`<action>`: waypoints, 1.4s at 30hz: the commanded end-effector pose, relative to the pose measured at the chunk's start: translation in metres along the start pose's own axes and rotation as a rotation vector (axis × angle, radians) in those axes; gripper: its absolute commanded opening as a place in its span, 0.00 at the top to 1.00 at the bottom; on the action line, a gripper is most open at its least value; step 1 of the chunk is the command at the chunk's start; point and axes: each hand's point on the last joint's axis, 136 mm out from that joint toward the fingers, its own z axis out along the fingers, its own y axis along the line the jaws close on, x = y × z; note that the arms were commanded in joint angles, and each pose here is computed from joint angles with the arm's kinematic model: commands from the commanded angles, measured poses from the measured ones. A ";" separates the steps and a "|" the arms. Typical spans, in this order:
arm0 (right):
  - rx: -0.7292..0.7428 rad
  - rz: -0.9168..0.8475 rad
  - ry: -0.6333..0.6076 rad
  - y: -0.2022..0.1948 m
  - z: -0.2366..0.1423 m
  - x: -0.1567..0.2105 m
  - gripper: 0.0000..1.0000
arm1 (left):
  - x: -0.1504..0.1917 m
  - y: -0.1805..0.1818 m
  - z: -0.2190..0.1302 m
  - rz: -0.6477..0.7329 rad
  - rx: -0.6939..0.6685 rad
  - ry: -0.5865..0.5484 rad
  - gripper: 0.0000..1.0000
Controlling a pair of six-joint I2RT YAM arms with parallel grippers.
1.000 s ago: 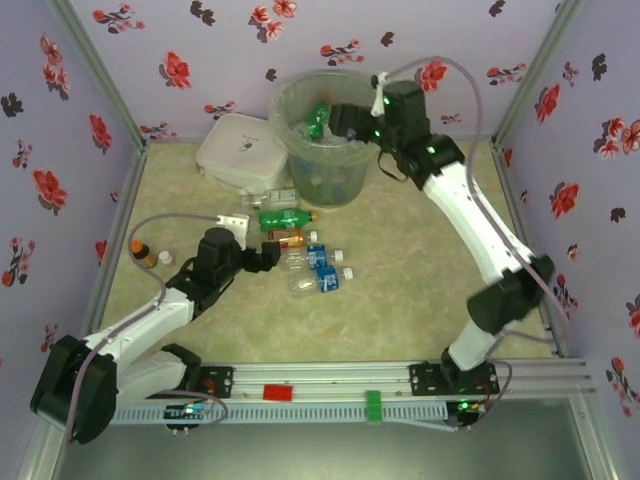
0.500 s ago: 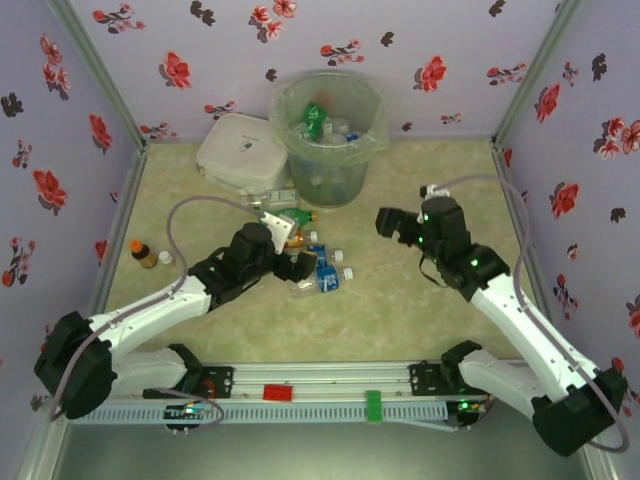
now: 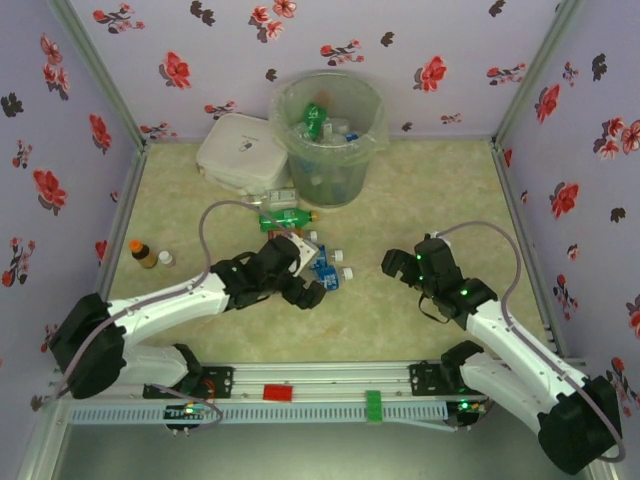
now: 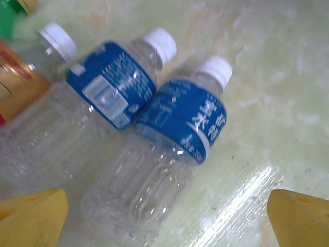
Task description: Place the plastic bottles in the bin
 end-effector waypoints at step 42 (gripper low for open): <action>-0.042 -0.052 -0.109 0.021 -0.020 -0.033 0.00 | 0.041 -0.019 0.084 0.186 -0.021 0.319 0.57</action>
